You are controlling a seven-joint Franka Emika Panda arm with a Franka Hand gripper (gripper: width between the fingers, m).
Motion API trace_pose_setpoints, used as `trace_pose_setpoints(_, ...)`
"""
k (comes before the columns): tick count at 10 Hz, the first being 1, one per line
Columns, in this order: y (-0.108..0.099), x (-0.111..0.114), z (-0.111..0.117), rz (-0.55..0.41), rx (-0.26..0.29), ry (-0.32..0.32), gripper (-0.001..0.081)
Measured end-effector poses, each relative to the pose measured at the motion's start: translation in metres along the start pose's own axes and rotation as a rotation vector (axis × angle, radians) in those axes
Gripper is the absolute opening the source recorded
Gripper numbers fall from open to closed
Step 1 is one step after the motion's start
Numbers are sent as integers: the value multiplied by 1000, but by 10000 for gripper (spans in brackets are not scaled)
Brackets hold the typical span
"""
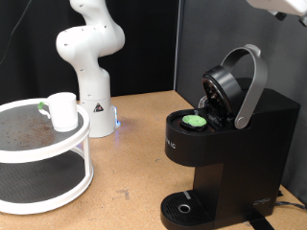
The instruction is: Make a cup of coffee with the keurig machine
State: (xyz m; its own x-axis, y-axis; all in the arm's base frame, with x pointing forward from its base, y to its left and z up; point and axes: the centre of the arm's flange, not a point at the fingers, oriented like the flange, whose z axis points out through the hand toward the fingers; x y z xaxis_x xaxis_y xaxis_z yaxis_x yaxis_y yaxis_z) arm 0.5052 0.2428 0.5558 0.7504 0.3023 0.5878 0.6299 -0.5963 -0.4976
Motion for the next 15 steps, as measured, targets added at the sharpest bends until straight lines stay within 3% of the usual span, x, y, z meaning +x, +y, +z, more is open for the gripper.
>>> trace_pose_setpoints(4,-10,3,45,-19,-10,-76,802)
trace_pose_setpoints(5,-6,1,48,-20,-16,-85,688)
trace_pose_setpoints(6,-1,-3,49,-23,-18,-93,688)
trace_pose_setpoints(7,4,-6,49,-33,-21,-97,488)
trace_pose_setpoints(8,11,-10,46,-44,-25,-102,488)
trace_pose_setpoints(9,19,-15,43,-54,-25,-108,353)
trace_pose_setpoints(10,27,-18,35,-58,-26,-111,353)
trace_pose_setpoints(11,36,-22,28,-56,-30,-109,150)
trace_pose_setpoints(12,42,-25,20,-54,-34,-106,49)
trace_pose_setpoints(15,61,-35,0,-42,-35,-110,3)
